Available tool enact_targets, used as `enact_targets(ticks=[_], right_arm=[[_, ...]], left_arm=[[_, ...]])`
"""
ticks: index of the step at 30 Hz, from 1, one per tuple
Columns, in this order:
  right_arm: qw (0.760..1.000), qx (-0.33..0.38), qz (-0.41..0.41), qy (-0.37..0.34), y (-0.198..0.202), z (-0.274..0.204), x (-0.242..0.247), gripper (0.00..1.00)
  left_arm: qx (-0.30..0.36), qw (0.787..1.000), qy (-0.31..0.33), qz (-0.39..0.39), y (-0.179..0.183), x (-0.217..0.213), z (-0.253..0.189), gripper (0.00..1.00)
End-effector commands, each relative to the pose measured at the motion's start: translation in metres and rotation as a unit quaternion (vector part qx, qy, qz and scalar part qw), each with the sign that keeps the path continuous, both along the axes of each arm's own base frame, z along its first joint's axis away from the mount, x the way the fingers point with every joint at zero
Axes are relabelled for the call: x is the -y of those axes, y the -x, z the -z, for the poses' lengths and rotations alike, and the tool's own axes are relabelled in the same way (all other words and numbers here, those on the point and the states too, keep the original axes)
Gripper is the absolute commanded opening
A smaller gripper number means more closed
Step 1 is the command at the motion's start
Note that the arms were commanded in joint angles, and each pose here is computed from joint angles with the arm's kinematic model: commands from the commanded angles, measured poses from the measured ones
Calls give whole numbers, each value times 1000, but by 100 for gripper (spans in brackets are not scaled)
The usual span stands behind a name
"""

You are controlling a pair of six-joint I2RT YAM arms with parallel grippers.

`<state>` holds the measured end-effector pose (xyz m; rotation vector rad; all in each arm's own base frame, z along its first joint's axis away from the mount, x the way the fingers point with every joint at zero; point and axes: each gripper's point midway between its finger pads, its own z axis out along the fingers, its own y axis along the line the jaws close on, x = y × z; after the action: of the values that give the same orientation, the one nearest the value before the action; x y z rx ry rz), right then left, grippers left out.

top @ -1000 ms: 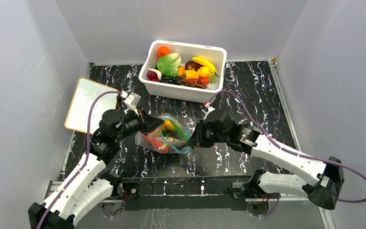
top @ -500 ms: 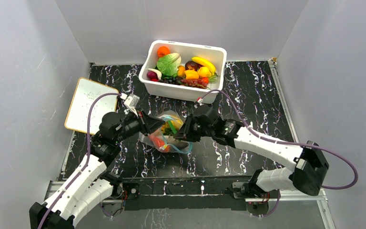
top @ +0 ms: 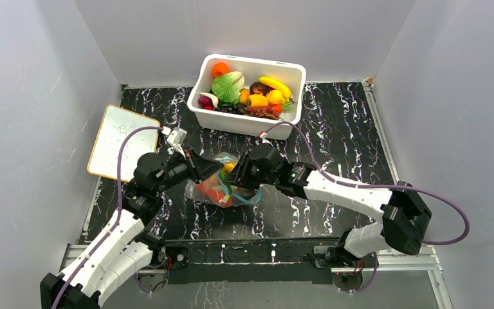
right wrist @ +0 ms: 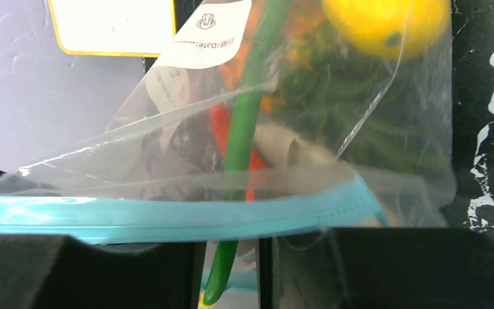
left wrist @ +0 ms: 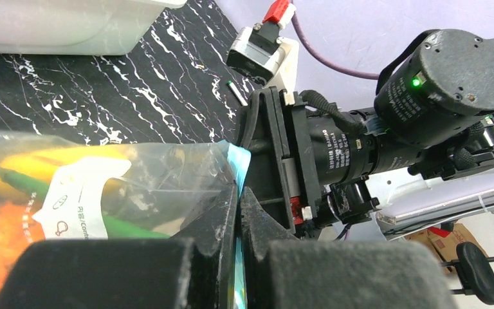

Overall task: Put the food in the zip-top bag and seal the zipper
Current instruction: Place the fake vegetable in the zipper food storage bag.

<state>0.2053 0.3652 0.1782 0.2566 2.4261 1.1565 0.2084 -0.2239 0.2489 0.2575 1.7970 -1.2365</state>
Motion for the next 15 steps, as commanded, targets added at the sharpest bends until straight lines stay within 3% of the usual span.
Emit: enact_targets(ticks=[1, 10, 15], right_arm=[[999, 50, 10, -18, -13, -31, -8, 32], [990, 127, -59, 0, 6, -65, 13, 48], [972, 208, -110, 1, 18, -97, 26, 49]], left_arm=[[35, 999, 25, 12, 5, 2, -22, 0], [40, 999, 1, 3, 0, 0, -15, 0], [45, 999, -21, -4, -3, -3, -10, 0]])
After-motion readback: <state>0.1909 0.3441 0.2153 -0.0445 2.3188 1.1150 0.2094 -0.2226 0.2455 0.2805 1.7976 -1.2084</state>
